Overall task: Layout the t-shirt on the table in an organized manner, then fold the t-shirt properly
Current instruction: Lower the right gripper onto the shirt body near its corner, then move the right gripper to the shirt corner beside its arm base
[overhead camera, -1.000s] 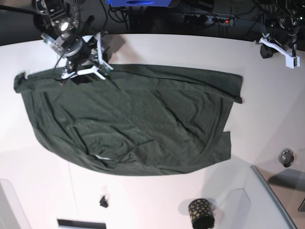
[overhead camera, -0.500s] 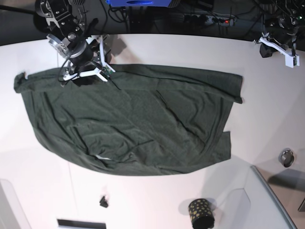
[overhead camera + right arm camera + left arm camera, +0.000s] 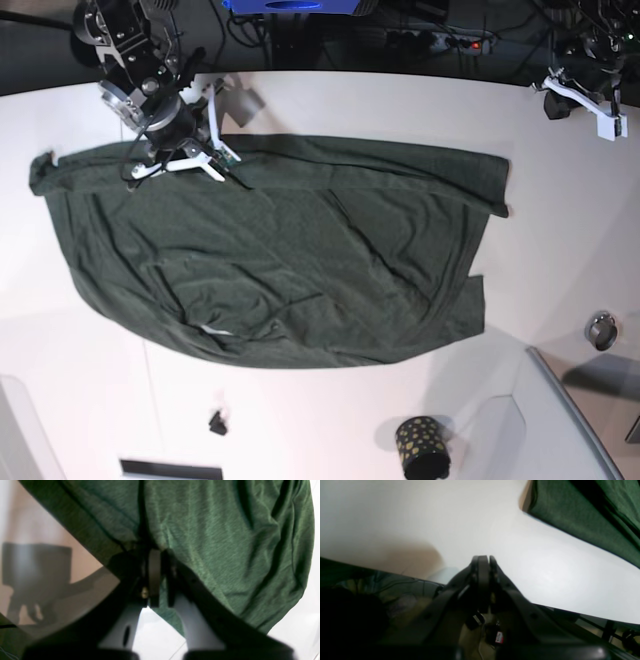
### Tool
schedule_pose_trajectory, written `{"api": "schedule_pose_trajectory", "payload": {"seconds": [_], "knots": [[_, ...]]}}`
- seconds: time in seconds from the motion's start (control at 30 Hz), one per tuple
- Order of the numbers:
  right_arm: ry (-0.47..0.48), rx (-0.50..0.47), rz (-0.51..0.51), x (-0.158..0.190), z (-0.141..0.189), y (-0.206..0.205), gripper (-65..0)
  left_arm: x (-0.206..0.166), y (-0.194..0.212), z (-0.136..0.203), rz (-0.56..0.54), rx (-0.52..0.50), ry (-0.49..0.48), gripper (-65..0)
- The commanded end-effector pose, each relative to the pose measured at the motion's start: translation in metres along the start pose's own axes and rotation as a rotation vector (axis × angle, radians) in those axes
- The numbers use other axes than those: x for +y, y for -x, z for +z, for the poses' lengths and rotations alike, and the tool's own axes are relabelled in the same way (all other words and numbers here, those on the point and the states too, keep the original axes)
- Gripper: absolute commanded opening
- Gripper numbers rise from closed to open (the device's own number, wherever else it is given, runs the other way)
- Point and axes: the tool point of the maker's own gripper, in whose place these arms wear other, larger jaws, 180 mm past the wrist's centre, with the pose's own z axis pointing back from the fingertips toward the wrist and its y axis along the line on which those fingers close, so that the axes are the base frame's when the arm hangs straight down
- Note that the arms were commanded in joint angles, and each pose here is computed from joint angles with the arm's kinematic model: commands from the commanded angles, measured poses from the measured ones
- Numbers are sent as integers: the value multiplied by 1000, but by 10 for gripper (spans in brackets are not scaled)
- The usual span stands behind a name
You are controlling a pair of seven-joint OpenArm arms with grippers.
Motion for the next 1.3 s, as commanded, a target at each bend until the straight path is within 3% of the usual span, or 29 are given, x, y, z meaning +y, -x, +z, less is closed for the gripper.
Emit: {"api": "schedule_pose_trajectory", "payload": {"seconds": [0.0,0.57,0.63,0.8,0.87,1.0,1.1,1.27], "knots": [[31,-26,6,-12,0,-8,-650,4,-6,3,-10,-20,-1,-650],[113,-34,39,-74,-32,-30,-632,5,-2,2,-1,-13,-1,-650],[117,-18,33,-80,-39,-27,-566,5,-2,2,-1,-13,-1,-650],[116,7,22,-93,-56,-28,-206,5,-1,2,1,-10,0,-650],[139,-12,23,-107,-58,-38,-113,5,-1,2,1,-10,0,-650],[287,-51,-40,-156,-45,-52,-173,5,-2,2,-1,-12,-1,-650],[406,-70,-139,-188,-14,-40,-210,5,-2,2,0,-11,-1,-650],[512,-22,-362,-192,29,12,-210,3,-5,1,-2,-20,3,-650]]}}
